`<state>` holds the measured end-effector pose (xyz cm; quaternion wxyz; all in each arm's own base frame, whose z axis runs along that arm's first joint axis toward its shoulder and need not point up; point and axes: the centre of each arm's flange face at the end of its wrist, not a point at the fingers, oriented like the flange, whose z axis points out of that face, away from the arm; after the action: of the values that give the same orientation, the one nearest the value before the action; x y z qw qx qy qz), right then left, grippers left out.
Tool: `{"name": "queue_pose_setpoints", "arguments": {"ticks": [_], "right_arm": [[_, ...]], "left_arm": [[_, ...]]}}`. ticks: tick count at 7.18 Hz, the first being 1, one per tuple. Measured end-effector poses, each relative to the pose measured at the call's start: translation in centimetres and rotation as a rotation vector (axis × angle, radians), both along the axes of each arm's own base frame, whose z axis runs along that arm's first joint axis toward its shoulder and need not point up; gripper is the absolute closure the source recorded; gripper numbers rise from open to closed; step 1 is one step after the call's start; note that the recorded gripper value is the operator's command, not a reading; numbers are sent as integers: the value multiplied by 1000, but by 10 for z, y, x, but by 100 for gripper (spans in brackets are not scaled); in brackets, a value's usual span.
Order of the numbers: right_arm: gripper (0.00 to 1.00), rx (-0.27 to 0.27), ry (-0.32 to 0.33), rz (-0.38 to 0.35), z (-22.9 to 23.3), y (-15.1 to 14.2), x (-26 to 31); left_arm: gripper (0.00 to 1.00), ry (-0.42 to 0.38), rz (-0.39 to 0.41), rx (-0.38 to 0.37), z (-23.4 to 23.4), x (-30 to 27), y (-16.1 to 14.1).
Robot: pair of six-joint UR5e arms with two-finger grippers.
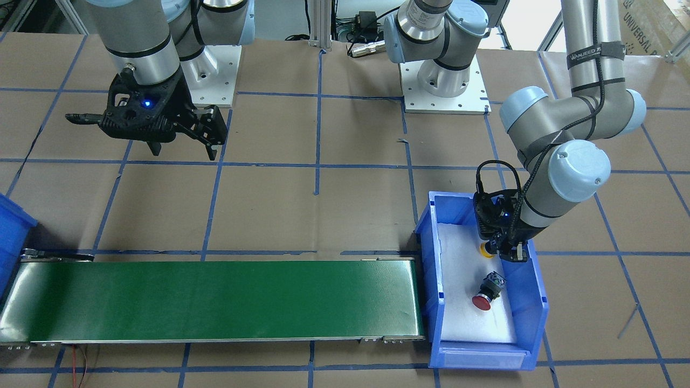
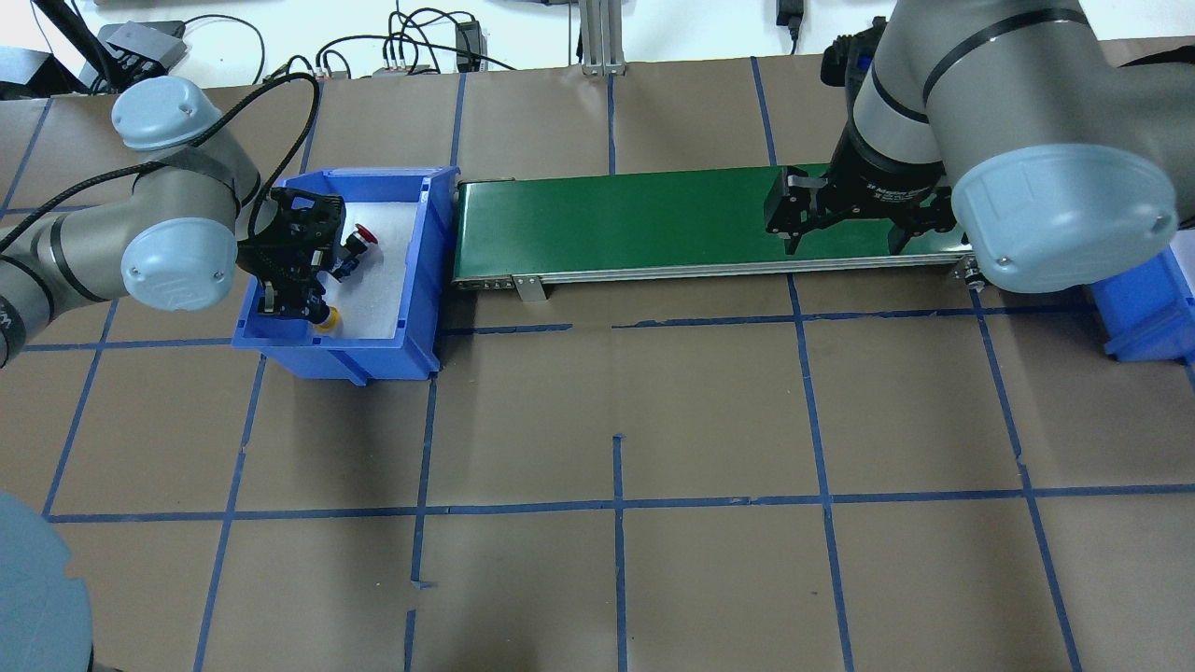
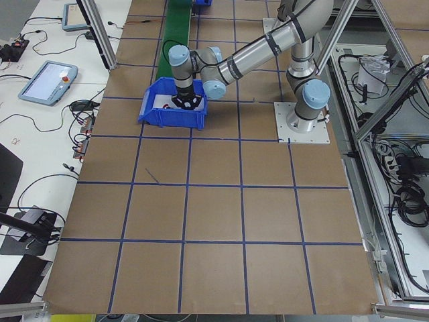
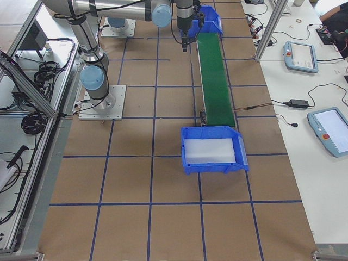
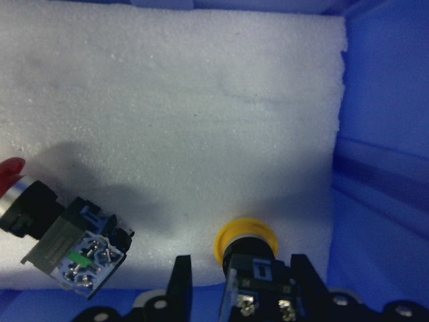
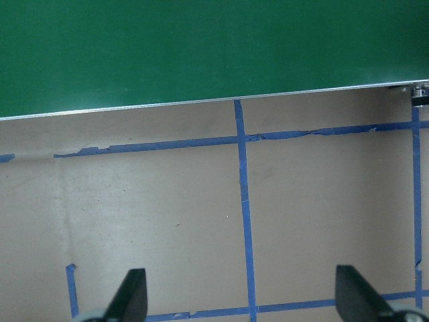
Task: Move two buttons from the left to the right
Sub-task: 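Lower the left gripper and grasp the yellow-capped button, then lift the yellow-capped button and carry it onto the green conveyor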
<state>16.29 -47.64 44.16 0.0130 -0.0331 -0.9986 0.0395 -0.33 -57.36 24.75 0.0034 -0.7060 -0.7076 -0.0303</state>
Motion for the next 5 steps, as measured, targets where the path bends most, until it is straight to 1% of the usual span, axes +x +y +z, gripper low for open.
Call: {"name": "queue_pose_setpoints", "arguments": {"ticks": [3, 4, 5], "right_arm": [[0, 6, 0, -1, -3, 0, 0], [0, 6, 0, -2, -3, 0, -1], [0, 3, 0, -3, -2, 0, -2]], "left_arm": [[78, -7, 16, -33, 20, -2, 1], [78, -11, 42, -52, 32, -5, 2], [78, -13, 95, -75, 53, -13, 2]]}}
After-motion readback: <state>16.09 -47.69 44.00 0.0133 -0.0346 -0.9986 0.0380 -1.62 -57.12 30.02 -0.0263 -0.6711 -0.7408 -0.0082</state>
